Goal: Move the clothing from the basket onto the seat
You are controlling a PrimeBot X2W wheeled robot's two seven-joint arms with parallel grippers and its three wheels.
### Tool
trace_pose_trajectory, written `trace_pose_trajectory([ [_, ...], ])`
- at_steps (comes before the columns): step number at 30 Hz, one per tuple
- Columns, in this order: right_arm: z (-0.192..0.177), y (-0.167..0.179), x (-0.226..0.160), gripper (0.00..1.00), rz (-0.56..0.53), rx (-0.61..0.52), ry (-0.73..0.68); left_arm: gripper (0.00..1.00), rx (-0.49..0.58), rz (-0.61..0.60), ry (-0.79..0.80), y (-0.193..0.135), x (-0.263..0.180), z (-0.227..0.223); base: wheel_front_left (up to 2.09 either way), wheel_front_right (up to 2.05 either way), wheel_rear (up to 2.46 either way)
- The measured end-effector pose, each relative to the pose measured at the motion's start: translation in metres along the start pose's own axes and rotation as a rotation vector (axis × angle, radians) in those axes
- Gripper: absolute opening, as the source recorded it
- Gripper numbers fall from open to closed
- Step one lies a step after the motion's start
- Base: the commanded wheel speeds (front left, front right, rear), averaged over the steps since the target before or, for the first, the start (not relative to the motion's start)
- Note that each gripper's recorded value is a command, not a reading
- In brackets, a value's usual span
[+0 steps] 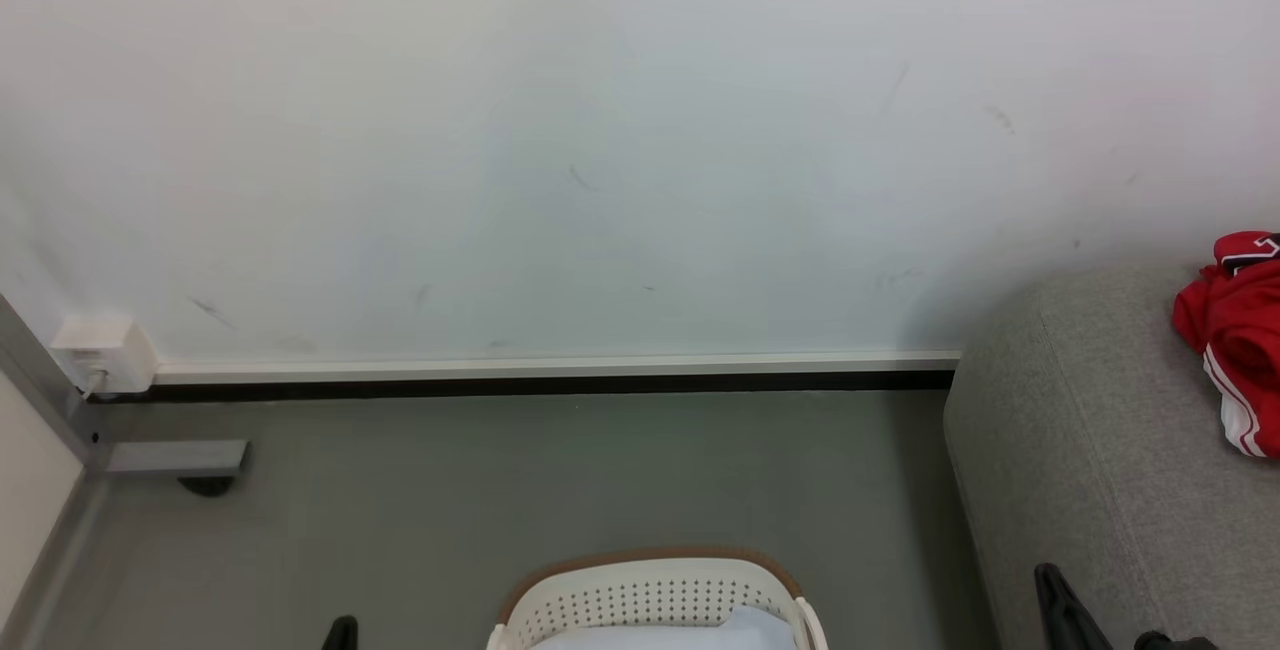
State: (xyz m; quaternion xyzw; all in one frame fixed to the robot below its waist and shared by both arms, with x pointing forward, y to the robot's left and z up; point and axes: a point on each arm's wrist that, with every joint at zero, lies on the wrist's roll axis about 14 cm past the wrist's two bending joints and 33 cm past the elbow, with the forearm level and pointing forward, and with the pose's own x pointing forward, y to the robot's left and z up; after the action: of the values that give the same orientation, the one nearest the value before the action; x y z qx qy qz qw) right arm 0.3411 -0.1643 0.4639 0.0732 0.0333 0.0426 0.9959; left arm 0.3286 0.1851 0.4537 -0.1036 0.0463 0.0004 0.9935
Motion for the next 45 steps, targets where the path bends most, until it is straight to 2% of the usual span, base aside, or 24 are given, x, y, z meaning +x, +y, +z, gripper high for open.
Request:
trace_pose_trajectory([
  [21, 0.007, -0.017, 0.008, 0.00, -0.087, 0.380, -0.005, 0.00, -0.365, 0.068, 0.000, 0.010, 0.013, 0.012, 0.00, 0.00, 0.00],
  [45, 0.019, -0.026, 0.019, 0.00, -0.111, 0.721, -0.035, 0.00, -0.692, 0.074, -0.018, 0.011, 0.028, 0.027, 0.00, 0.00, 0.00],
])
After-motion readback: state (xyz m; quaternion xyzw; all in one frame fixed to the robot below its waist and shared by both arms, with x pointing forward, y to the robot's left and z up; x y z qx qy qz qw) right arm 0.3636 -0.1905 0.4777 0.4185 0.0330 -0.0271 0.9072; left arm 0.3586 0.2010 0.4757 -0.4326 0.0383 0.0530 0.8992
